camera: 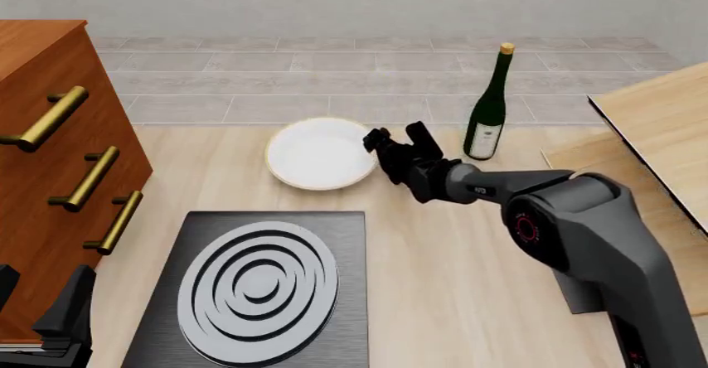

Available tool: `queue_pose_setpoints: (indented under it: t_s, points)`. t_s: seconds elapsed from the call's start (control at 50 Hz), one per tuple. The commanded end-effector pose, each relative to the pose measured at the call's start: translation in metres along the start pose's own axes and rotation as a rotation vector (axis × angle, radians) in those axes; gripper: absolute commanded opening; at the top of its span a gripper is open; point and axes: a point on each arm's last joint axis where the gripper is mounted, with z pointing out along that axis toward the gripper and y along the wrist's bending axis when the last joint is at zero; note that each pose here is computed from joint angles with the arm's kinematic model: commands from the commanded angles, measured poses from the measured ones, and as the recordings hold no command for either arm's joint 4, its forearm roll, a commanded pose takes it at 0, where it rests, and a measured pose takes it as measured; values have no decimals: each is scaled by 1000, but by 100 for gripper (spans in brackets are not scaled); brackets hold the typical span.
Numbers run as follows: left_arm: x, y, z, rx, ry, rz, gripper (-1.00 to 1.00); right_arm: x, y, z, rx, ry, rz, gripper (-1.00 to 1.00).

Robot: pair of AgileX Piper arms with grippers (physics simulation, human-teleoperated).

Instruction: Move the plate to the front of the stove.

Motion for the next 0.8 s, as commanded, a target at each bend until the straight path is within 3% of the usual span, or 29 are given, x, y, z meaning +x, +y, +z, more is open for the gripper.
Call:
queue_pose_setpoints:
  t_s: [0.02,0.52,0.8]
  points:
    - [0,0,0,0,0,0,100,2,-10,-1,31,13,-7,100]
    - [0,0,0,0,0,0,100,-7,-20,-37,41,-7,-15,100]
    - [0,0,0,0,0,0,100,-5,-1,-79,-7,-13,-53,100]
